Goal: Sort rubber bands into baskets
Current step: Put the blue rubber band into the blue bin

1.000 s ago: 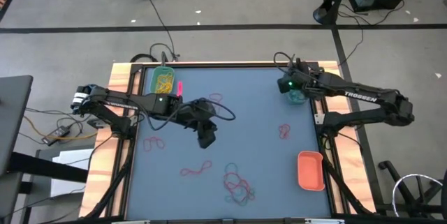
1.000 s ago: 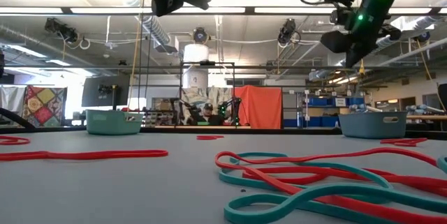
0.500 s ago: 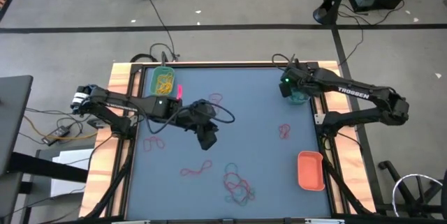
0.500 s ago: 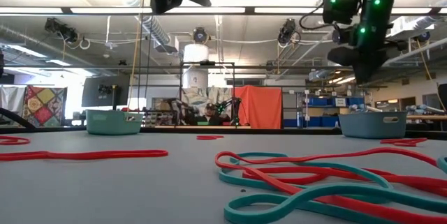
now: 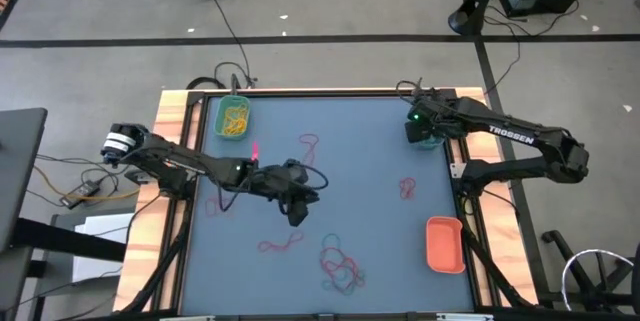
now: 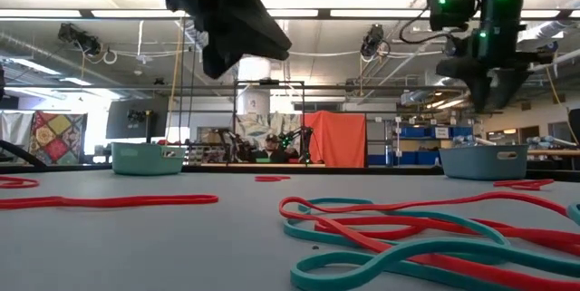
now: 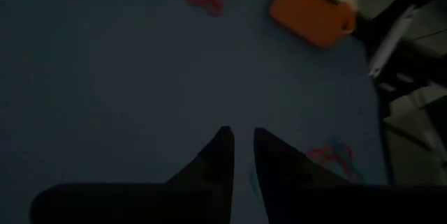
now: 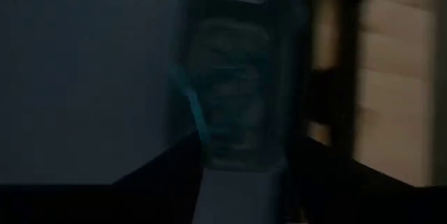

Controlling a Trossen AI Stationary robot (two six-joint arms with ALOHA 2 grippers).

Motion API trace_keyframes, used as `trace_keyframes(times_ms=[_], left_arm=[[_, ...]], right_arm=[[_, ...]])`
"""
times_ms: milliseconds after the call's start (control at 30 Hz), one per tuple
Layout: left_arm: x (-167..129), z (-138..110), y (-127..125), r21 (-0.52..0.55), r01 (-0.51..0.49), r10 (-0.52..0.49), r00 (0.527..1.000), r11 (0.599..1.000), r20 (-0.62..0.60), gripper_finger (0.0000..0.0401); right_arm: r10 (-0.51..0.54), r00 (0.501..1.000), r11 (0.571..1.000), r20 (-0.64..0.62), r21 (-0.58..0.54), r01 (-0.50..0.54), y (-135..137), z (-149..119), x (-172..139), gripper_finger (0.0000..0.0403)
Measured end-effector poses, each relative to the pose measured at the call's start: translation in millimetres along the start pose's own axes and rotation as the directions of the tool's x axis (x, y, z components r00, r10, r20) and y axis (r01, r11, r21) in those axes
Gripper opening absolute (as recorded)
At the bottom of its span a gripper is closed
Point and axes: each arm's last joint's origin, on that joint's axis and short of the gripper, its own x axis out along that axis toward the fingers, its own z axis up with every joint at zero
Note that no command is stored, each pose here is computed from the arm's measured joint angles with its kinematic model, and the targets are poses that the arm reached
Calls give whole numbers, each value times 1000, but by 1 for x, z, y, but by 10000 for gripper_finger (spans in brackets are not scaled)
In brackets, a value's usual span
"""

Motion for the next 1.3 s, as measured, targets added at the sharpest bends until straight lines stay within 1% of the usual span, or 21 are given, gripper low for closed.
trace_keyframes(times_ms=[100,167,233,400,500,600,700,833,933,1067,1200,1300], left_arm=[[2,-11,1,8,35,-36,999,999,32,63],[3,-16,2,10,43,-44,998,999,36,63],[3,-18,2,12,46,-46,998,999,33,63],[2,-21,0,17,47,-47,999,999,19,63],[2,-23,-2,60,52,-53,999,997,11,63],[5,-26,-4,111,57,-58,998,992,4,63],[16,-34,-2,99,49,-46,998,994,-33,63],[39,-52,1,98,84,-72,991,992,-116,63],[55,-60,-1,125,96,-78,987,987,-142,63],[73,-62,-10,133,112,-93,986,985,-141,63],[87,-62,-20,164,132,-110,984,978,-138,63],[97,-65,-22,171,127,-101,983,977,-155,63]], right_arm=[[-107,994,993,3,47,106,-10,-1,1,213],[-109,994,994,14,24,109,-10,1,2,213],[-85,996,996,39,12,84,-9,3,1,213],[-9,989,999,149,45,2,-5,9,-5,213],[39,986,997,165,57,-49,-2,12,-6,213],[146,979,986,139,58,-156,7,13,-6,213],[262,958,962,114,47,-269,21,12,-8,213],[358,919,933,164,-23,-359,40,3,-18,213],[399,891,916,216,-63,-395,51,-7,-27,213],[437,875,900,210,-94,-427,58,-21,-35,213],[450,874,892,183,-120,-435,60,-32,-39,213],[435,882,900,182,-119,-420,60,-38,-40,213]])
